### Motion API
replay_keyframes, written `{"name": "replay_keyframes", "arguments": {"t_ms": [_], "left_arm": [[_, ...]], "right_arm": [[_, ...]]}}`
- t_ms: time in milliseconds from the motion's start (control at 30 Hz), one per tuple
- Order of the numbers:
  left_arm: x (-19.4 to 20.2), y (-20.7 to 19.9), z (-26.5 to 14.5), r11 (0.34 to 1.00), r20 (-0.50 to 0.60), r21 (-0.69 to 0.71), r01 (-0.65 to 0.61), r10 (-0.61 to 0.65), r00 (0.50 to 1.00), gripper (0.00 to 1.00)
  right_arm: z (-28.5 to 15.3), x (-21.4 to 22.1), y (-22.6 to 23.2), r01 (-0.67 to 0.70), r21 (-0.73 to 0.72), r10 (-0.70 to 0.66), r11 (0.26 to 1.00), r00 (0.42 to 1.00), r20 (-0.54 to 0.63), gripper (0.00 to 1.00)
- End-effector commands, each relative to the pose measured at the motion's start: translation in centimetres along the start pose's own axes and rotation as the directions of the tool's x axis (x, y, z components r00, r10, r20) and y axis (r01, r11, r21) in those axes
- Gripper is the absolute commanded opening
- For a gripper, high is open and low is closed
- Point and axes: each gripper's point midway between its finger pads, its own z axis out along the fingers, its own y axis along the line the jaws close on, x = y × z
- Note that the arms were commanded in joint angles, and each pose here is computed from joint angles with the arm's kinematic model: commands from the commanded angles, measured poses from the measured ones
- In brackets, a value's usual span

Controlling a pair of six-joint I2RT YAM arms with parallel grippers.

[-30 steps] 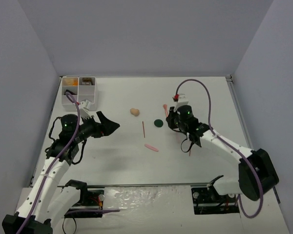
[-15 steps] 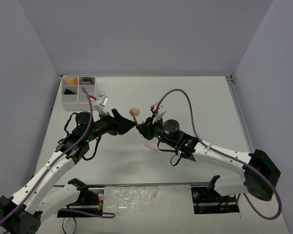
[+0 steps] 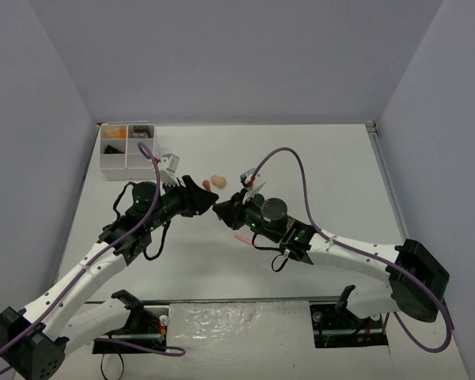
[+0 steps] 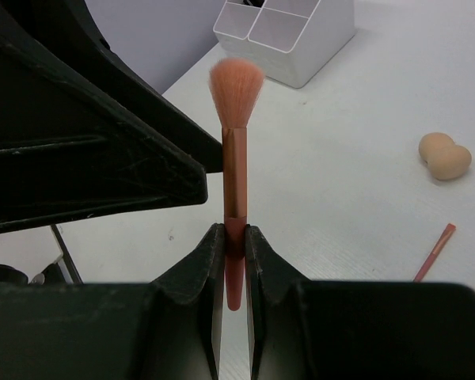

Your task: Organize the makeup

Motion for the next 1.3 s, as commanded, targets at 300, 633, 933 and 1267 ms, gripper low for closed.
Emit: {"name": "replay_keyframes", "arguments": {"t_ms": [300, 633, 933, 1267], "left_arm": [[-2.6, -0.6, 0.8, 0.999, 0.101, -0.017, -0.045, 0.047, 0.994, 0.38], [-2.4, -1.6, 1.6, 0.998, 0.104, 0.029, -0.048, 0.045, 0.994, 0.05], [-2.4, -0.1, 1.4, 0.996, 0.121, -0.04, -0.075, 0.079, 0.989, 0.0], [-9.5, 8.0, 0.0, 0.873, 0.19, -0.436, -0.217, 0.325, 0.927, 0.0]], "right_arm": [[0.3, -3.1, 2.0, -0.022, -0.077, 0.031, 0.997, 0.992, 0.121, 0.0], [0.4, -2.8, 1.9, -0.022, -0.077, 0.031, 0.997, 0.993, 0.117, 0.0], [0.3, -2.6, 0.7, -0.008, -0.014, 0.009, 1.0, 0.994, 0.105, 0.62], [-2.8, -1.9, -4.6, 0.069, 0.246, -0.082, 0.967, 0.996, 0.042, 0.89]]}}
